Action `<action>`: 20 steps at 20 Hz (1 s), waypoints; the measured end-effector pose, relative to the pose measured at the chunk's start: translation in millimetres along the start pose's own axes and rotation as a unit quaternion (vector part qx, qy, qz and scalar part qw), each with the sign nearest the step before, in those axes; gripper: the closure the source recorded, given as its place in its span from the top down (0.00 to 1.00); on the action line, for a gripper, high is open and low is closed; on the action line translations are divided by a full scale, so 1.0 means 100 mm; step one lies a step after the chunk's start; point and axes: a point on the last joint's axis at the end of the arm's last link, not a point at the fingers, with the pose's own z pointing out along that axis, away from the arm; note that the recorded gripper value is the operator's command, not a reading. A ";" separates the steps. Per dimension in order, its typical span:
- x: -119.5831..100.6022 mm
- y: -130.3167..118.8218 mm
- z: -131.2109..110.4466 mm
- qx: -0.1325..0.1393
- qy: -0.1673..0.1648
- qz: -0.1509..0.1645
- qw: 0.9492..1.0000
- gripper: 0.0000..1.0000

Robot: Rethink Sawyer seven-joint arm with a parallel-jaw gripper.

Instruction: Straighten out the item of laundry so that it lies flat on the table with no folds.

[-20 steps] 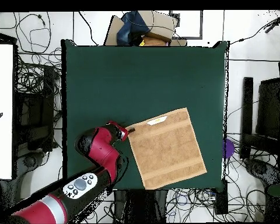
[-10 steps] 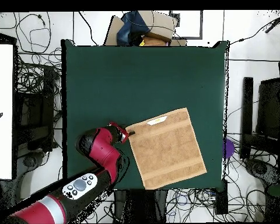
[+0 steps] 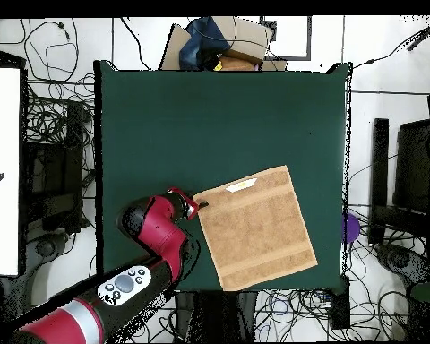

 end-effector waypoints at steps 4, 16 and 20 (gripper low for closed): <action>-0.01 -0.01 0.01 0.000 0.001 0.001 1.000 1.00; -0.06 -0.03 0.04 -0.004 0.009 0.013 1.000 1.00; -0.07 -0.04 0.04 -0.004 0.009 0.013 1.000 1.00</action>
